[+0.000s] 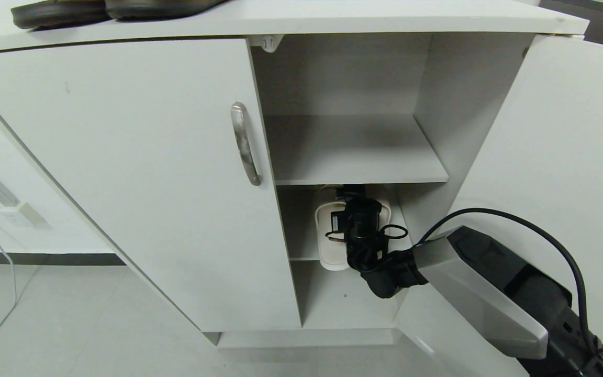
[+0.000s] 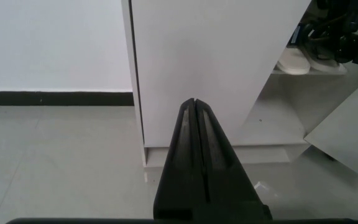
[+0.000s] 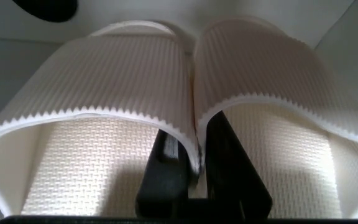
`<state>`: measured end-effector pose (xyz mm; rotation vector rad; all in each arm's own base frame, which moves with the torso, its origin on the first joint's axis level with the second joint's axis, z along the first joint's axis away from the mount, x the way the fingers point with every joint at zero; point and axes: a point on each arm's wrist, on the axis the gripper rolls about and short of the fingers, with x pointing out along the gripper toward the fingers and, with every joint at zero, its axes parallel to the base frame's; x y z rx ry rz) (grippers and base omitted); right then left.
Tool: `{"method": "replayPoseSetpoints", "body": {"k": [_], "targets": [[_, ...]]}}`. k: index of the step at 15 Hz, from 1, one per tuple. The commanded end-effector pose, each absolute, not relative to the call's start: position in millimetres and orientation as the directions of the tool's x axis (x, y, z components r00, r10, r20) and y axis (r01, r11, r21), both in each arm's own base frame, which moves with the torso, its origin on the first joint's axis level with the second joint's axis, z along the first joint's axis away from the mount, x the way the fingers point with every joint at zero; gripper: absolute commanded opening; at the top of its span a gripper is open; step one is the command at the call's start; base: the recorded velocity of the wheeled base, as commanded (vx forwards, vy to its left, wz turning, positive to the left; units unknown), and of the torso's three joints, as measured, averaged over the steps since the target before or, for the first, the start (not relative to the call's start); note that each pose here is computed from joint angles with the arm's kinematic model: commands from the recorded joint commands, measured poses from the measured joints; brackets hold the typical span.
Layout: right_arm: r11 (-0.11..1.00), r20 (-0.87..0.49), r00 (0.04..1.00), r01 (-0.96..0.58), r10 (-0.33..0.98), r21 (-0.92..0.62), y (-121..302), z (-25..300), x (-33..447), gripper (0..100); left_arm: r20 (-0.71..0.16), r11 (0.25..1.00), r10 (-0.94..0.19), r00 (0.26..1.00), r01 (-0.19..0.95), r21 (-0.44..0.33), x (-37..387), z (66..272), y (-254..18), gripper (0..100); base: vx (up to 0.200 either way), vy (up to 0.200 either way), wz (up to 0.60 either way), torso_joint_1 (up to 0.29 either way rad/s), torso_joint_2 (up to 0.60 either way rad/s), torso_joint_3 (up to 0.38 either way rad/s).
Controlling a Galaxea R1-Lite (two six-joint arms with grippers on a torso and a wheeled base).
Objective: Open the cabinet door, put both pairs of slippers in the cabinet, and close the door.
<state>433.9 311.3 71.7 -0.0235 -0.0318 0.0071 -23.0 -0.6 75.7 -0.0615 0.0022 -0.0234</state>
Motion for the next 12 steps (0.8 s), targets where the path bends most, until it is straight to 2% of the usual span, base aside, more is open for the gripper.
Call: {"method": "replayPoseSetpoints", "body": {"k": [1, 9, 10, 12], "targets": [[1.000, 0.030, 1.000, -0.007, 0.007, -0.022, 311, 70, 434, 0, 0.000, 0.998, -0.023, 1.000, 0.023, -0.061, -23, 76, -1, 0, 0.000, 0.000, 0.00, 0.000, 0.00, 0.000], [1.000, 0.017, 1.000, -0.003, 0.003, -0.013, 310, 62, 436, 0, -0.002, 0.998, -0.023, 1.000, 0.023, -0.063, -23, 76, -1, 0, 0.000, 0.000, 0.00, 0.000, 0.00, 0.000], [1.000, 0.016, 1.000, -0.003, 0.003, -0.014, 310, 61, 436, 100, -0.002, 0.998, -0.025, 1.000, 0.024, -0.063, -23, 76, -1, 0, 0.000, 0.000, 0.00, 0.000, 0.00, 0.000], [1.000, 0.007, 1.000, -0.003, 0.003, -0.021, 310, 59, 435, 100, 0.000, 0.998, -0.018, 1.000, 0.018, -0.063, -23, 76, 0, 0, 0.000, 0.000, 0.00, 0.000, 0.00, 0.000]]}}
